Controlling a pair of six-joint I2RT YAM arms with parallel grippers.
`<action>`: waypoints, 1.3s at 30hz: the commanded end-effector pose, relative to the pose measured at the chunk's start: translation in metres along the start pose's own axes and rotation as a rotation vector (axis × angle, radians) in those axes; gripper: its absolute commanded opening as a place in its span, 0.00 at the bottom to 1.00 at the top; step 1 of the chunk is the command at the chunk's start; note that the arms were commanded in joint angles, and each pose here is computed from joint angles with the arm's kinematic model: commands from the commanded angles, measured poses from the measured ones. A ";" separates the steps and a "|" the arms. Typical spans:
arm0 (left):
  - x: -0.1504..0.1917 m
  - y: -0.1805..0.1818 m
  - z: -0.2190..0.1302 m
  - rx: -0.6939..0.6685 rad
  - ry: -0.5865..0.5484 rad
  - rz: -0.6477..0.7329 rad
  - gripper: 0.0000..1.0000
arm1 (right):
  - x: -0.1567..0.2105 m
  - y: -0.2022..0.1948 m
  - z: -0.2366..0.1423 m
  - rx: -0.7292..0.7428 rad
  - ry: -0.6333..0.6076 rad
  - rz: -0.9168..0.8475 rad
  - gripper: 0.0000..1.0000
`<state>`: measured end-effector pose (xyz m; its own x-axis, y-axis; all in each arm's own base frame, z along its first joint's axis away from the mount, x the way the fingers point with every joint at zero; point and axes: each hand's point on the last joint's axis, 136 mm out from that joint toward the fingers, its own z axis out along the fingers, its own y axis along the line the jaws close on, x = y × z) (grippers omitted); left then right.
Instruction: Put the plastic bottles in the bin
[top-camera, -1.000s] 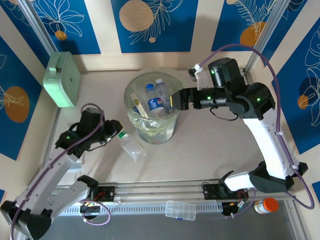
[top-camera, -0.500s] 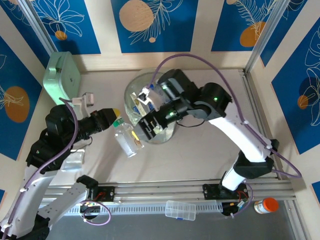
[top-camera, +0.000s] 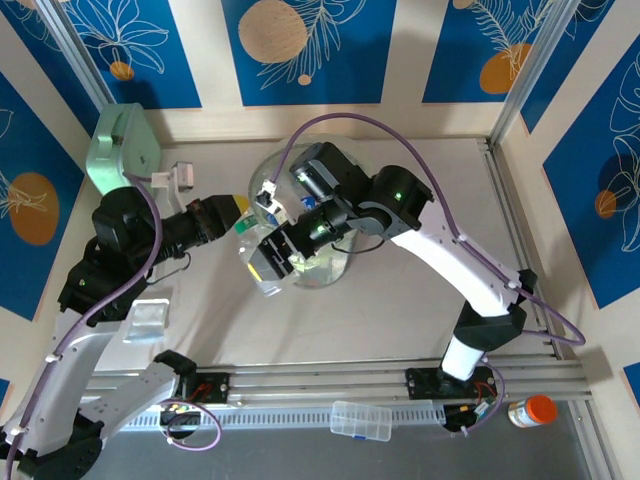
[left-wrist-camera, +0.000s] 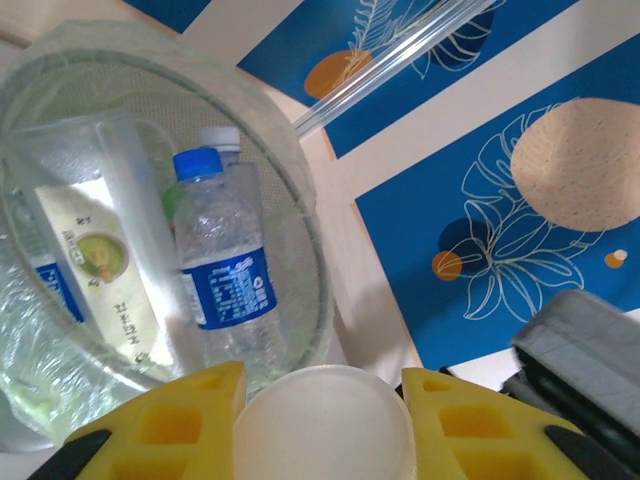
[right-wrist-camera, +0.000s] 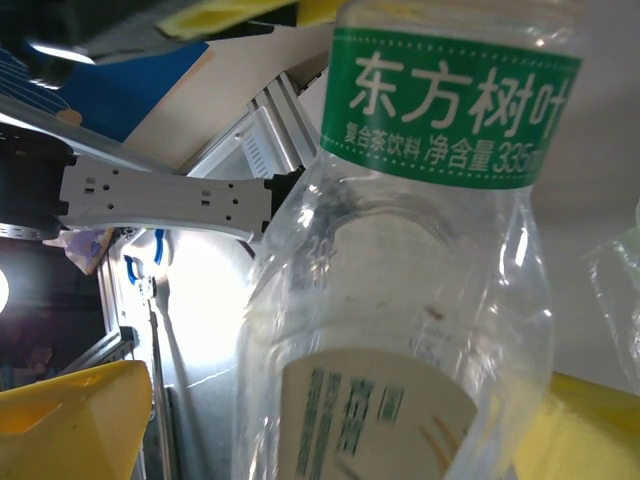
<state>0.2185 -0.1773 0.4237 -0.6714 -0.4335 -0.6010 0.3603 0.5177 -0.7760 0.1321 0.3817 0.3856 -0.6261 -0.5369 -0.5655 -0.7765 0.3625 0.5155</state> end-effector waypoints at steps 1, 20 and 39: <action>-0.021 -0.025 -0.007 0.069 -0.062 0.010 0.00 | -0.010 0.006 -0.006 0.005 -0.044 -0.029 0.87; -0.056 -0.031 -0.030 -0.066 -0.195 0.132 0.99 | -0.056 -0.061 -0.091 0.162 -0.322 0.090 0.43; -0.025 0.012 -0.027 -0.208 -0.082 0.154 0.99 | -0.032 -0.220 -0.098 0.647 -0.159 0.370 0.42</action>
<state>0.2238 -0.1452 0.4369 -0.5744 -0.4033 -0.7124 0.3080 0.6998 -0.6445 0.3424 0.2479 0.3568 -0.7983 -0.1894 -0.5717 -0.3815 0.8935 0.2367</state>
